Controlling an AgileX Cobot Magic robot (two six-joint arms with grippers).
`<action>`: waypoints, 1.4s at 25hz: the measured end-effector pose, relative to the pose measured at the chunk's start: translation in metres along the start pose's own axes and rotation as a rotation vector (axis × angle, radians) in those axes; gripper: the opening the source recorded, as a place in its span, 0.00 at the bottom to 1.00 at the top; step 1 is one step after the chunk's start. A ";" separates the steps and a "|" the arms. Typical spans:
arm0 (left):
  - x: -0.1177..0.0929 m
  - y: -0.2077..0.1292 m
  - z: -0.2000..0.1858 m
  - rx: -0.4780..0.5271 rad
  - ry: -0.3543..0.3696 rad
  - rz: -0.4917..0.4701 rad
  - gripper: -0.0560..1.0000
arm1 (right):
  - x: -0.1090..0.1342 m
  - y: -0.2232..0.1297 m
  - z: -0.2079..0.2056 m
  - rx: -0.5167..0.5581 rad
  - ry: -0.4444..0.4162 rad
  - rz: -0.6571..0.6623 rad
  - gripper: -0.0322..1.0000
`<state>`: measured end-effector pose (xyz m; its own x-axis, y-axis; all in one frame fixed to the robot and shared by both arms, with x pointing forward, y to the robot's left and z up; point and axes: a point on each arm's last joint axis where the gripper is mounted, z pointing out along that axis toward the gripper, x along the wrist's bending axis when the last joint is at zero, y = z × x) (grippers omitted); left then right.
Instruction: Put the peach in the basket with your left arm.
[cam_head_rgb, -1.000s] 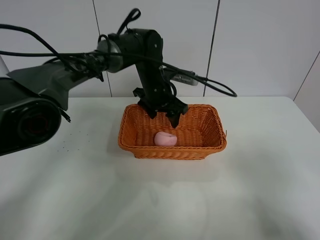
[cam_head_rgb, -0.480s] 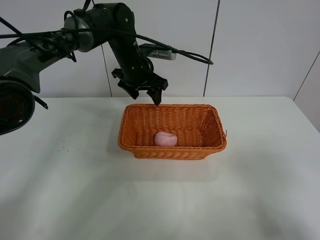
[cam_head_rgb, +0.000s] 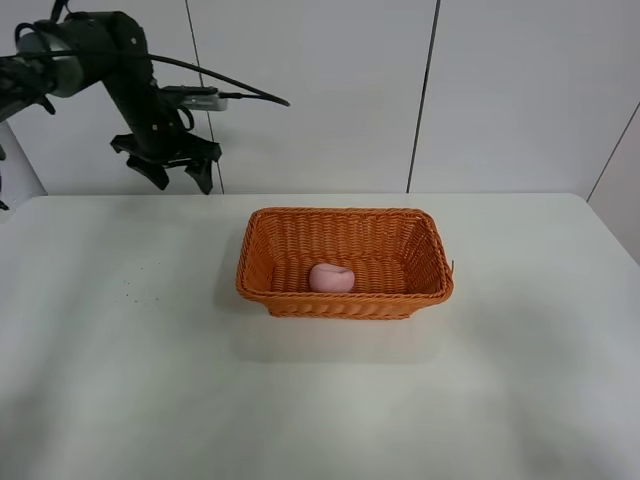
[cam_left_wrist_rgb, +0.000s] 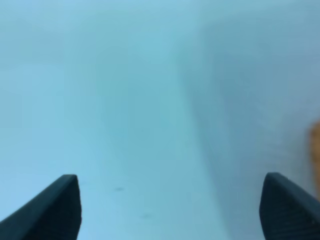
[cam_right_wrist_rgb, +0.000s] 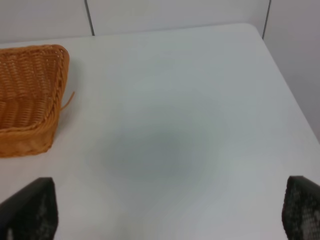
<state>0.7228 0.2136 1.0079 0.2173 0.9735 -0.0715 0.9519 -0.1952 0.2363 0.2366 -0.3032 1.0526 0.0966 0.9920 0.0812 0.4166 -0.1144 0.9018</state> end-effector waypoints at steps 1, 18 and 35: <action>0.014 -0.001 -0.001 -0.002 0.008 -0.026 0.84 | 0.000 0.000 0.000 0.000 0.000 0.000 0.70; 0.080 -0.029 -0.014 0.049 0.033 -0.174 0.83 | 0.000 0.000 0.000 0.000 0.000 0.000 0.70; 0.023 -0.233 -0.128 0.114 0.025 -0.182 0.83 | 0.000 0.000 0.000 0.000 0.000 0.000 0.70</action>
<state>0.4785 0.2964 1.0753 0.0352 0.9963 -0.0790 0.9935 -0.0264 0.1105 0.2366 -0.3032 1.0526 0.0966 0.9920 0.0812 0.4166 -0.1144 0.9018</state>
